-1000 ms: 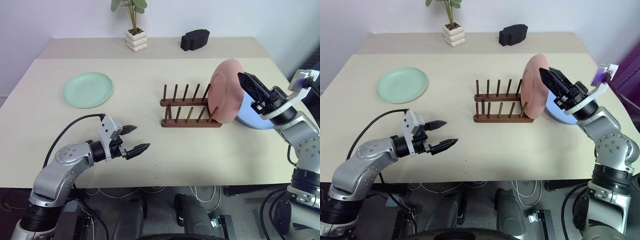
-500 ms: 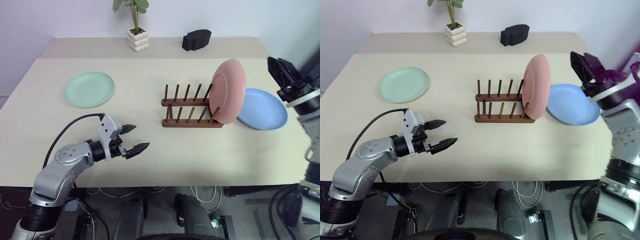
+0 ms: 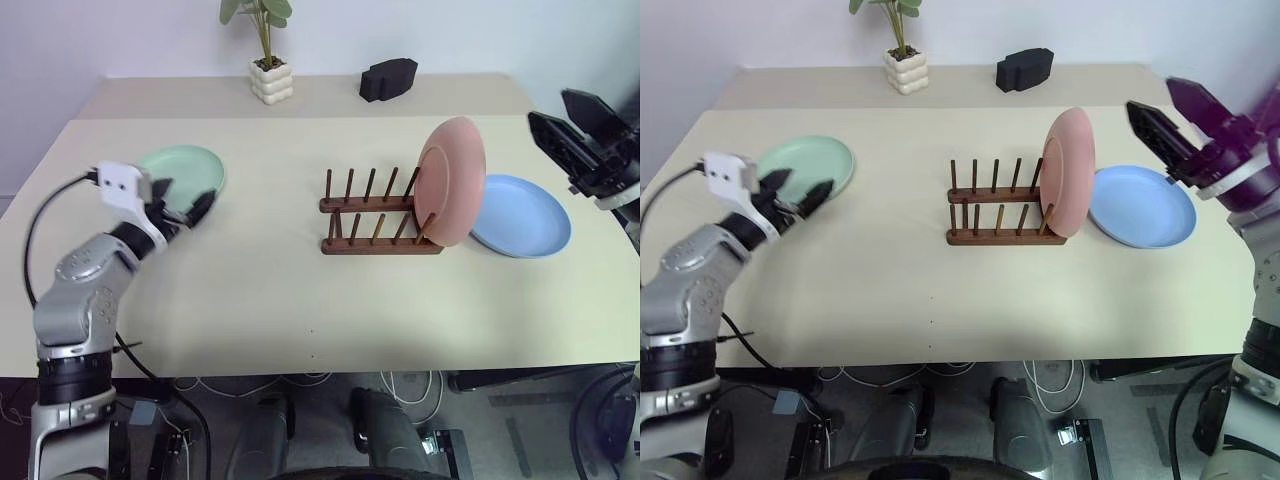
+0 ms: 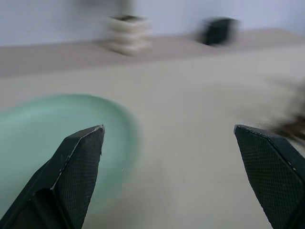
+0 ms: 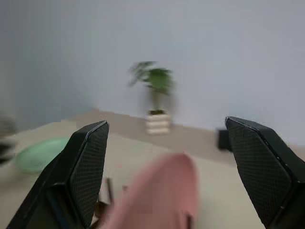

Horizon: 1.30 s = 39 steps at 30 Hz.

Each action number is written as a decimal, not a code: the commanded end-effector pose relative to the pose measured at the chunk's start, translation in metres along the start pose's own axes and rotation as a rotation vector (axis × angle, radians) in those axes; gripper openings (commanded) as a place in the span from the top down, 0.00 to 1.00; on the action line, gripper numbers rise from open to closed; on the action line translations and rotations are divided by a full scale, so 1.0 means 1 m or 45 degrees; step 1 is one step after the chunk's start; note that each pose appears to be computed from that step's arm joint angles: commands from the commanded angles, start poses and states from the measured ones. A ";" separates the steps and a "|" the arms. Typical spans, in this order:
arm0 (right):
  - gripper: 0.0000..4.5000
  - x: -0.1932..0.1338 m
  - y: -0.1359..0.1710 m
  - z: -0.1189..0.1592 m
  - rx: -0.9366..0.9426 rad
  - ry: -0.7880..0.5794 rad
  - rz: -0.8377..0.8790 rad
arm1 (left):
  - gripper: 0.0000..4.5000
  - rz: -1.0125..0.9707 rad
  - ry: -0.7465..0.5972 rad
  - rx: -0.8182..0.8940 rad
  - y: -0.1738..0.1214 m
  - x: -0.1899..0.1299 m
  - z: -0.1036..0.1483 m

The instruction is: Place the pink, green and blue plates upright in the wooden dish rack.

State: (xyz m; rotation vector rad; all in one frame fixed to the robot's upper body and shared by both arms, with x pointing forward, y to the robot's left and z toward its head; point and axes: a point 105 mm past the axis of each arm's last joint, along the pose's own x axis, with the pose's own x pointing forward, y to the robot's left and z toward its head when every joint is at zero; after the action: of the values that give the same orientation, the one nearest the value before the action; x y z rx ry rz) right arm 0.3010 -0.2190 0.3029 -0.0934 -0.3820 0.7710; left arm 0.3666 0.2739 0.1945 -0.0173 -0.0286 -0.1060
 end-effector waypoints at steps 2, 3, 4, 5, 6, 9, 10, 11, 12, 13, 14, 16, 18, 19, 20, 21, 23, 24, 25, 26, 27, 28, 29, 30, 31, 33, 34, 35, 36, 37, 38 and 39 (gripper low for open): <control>0.12 0.022 0.029 0.008 -0.102 -0.006 0.177 | 0.00 0.311 0.081 -0.165 0.044 0.001 -0.005; 0.12 0.031 0.041 0.007 -0.105 -0.016 0.244 | 0.00 0.373 0.108 -0.250 0.052 0.001 -0.010; 0.12 0.039 0.053 0.005 -0.108 -0.014 0.306 | 0.00 0.424 0.135 -0.301 0.057 0.001 -0.015; 0.12 0.044 0.064 0.001 -0.115 -0.003 0.359 | 0.00 0.460 0.159 -0.351 0.060 0.001 -0.020; 0.12 0.048 0.073 -0.004 -0.127 0.014 0.402 | 0.00 0.478 0.182 -0.395 0.060 0.002 -0.024; 0.12 0.054 0.091 -0.016 -0.142 0.048 0.483 | 0.00 0.527 0.227 -0.418 0.062 0.006 -0.031; 0.12 0.056 0.098 -0.020 -0.129 0.052 0.508 | 0.00 0.547 0.242 -0.450 0.063 0.009 -0.035; 0.12 0.057 0.102 -0.022 -0.120 0.054 0.525 | 0.00 0.559 0.253 -0.476 0.064 0.011 -0.038; 0.12 0.058 0.107 -0.026 -0.100 0.054 0.543 | 0.00 0.575 0.273 -0.524 0.065 0.014 -0.044; 0.12 0.059 0.111 -0.030 -0.092 0.061 0.554 | 0.00 0.593 0.291 -0.575 0.066 0.017 -0.049; 0.12 0.059 0.115 -0.034 -0.088 0.068 0.561 | 0.00 0.608 0.293 -0.637 0.067 0.020 -0.052; 0.12 0.060 0.119 -0.038 -0.074 0.072 0.565 | 0.00 0.601 0.285 -0.743 0.066 0.027 -0.054; 0.10 0.060 0.121 -0.041 -0.065 0.076 0.560 | 0.12 0.580 0.273 -0.792 0.064 0.033 -0.053; 0.10 0.059 0.122 -0.042 -0.064 0.079 0.560 | 0.18 0.565 0.274 -0.790 0.062 0.035 -0.052; 0.10 0.059 0.122 -0.043 -0.064 0.081 0.560 | 0.30 0.556 0.275 -0.787 0.061 0.037 -0.052; 0.10 0.059 0.123 -0.043 -0.060 0.082 0.557 | 0.41 0.532 0.277 -0.780 0.058 0.039 -0.052; 0.10 0.058 0.123 -0.045 -0.053 0.084 0.545 | 0.63 0.491 0.280 -0.784 0.052 0.044 -0.051; 0.10 0.058 0.123 -0.045 -0.050 0.085 0.541 | 0.74 0.483 0.281 -0.784 0.051 0.045 -0.051; 0.10 0.058 0.123 -0.046 -0.049 0.085 0.537 | 0.83 0.486 0.278 -0.787 0.051 0.046 -0.052; 0.10 0.057 0.123 -0.046 -0.047 0.086 0.534 | 0.97 0.493 0.272 -0.793 0.052 0.045 -0.052; 0.10 0.057 0.123 -0.047 -0.046 0.088 0.531 | 0.99 0.497 0.265 -0.798 0.053 0.045 -0.052; 0.10 0.057 0.123 -0.047 -0.045 0.089 0.528 | 0.99 0.499 0.254 -0.800 0.053 0.045 -0.051; 0.10 0.057 0.123 -0.048 -0.045 0.092 0.526 | 0.99 0.497 0.227 -0.800 0.054 0.044 -0.048; 0.10 0.057 0.123 -0.049 -0.049 0.096 0.523 | 0.99 0.485 0.166 -0.786 0.055 0.045 -0.040; 0.10 0.057 0.123 -0.050 -0.059 0.102 0.521 | 0.99 0.466 0.092 -0.786 0.055 0.045 -0.029; 0.10 0.058 0.122 -0.054 -0.110 0.130 0.511 | 0.99 0.435 -0.042 -0.809 0.055 0.044 -0.009; 0.10 0.059 0.121 -0.057 -0.154 0.152 0.507 | 0.99 0.415 -0.095 -0.810 0.052 0.043 0.001; 0.10 0.060 0.120 -0.062 -0.217 0.180 0.502 | 0.99 0.382 -0.147 -0.779 0.048 0.042 0.013; 0.10 0.063 0.119 -0.066 -0.298 0.211 0.495 | 0.99 0.329 -0.201 -0.721 0.039 0.040 0.028; 0.10 0.067 0.118 -0.071 -0.383 0.233 0.490 | 0.99 0.262 -0.260 -0.652 0.026 0.038 0.047; 0.10 0.072 0.117 -0.074 -0.471 0.248 0.485 | 0.99 0.204 -0.310 -0.574 0.012 0.035 0.066; 0.10 0.075 0.117 -0.076 -0.527 0.254 0.483 | 0.99 0.170 -0.338 -0.526 0.003 0.033 0.076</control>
State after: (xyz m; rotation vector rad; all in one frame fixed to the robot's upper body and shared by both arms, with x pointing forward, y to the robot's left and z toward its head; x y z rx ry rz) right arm 0.2991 -0.0835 0.2185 -0.5348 -0.2548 1.0661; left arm 0.4069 0.2938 0.2260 -0.5240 -0.1396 0.1193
